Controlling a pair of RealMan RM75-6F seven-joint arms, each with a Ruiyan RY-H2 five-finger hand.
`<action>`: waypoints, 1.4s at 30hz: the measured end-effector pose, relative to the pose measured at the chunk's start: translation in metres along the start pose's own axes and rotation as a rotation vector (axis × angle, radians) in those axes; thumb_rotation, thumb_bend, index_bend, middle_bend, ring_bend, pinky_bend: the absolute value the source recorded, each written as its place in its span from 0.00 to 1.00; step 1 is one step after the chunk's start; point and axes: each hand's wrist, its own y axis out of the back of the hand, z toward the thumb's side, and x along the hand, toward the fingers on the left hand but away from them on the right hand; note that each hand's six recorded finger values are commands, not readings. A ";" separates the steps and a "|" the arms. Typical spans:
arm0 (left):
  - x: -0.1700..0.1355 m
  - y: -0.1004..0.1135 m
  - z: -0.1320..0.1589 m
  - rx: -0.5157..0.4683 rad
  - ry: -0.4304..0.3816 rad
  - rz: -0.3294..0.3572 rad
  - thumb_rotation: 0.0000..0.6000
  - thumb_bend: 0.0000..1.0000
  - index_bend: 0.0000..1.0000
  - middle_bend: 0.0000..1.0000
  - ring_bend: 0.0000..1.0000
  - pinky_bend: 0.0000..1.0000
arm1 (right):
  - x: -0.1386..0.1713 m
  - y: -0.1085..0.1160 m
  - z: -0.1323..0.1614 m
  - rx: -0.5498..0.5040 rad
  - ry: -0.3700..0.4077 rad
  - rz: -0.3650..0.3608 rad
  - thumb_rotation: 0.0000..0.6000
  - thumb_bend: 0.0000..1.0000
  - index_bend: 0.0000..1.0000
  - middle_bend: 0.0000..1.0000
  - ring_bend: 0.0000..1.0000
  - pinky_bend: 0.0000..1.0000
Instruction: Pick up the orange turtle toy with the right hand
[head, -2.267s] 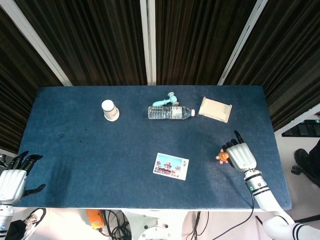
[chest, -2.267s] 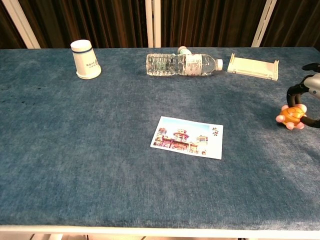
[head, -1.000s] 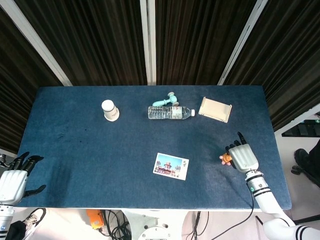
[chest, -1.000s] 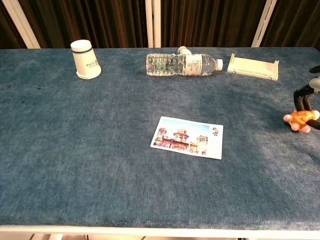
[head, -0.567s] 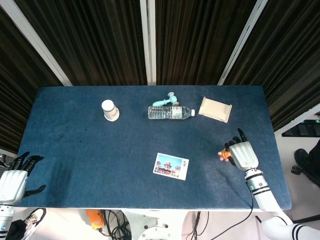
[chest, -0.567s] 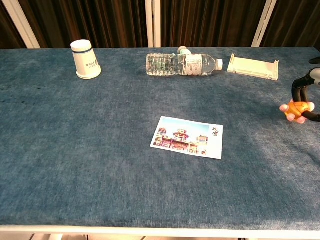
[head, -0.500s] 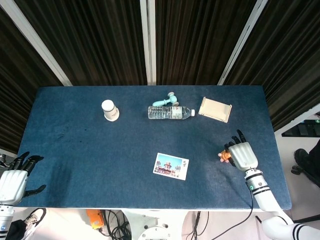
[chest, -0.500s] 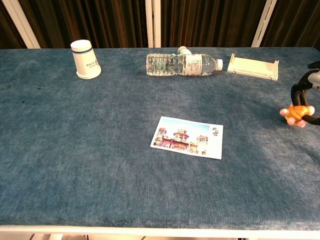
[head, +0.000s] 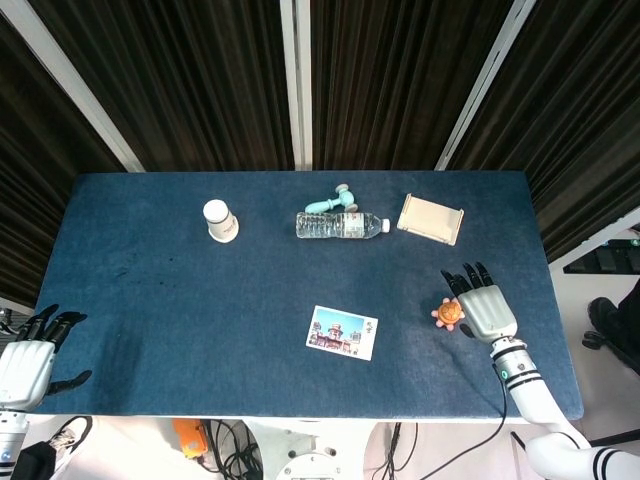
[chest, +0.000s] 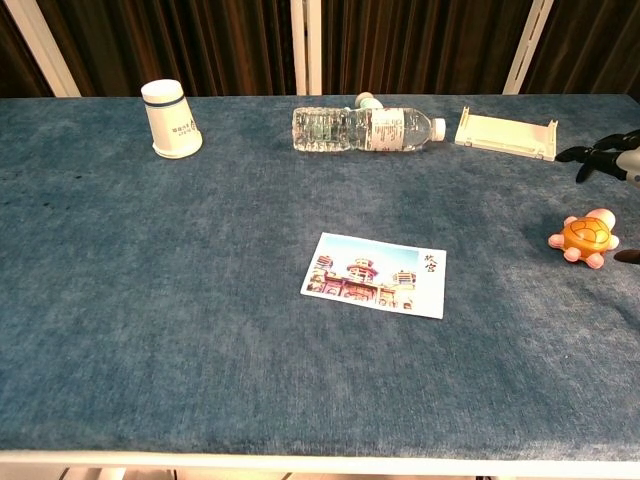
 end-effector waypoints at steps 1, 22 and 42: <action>0.000 0.000 0.000 0.000 0.000 0.000 1.00 0.03 0.21 0.18 0.05 0.15 | 0.000 -0.002 0.001 0.001 -0.001 0.005 1.00 0.13 0.19 0.28 0.00 0.00; 0.000 -0.001 -0.005 -0.004 0.008 -0.005 1.00 0.03 0.21 0.18 0.05 0.15 | -0.009 -0.006 0.016 -0.002 0.017 -0.148 1.00 0.36 1.00 0.94 0.40 0.00; 0.002 0.004 0.003 -0.004 -0.007 0.006 1.00 0.03 0.21 0.18 0.05 0.15 | 0.015 0.018 -0.008 -0.189 -0.018 -0.188 1.00 0.00 0.00 0.00 0.00 0.00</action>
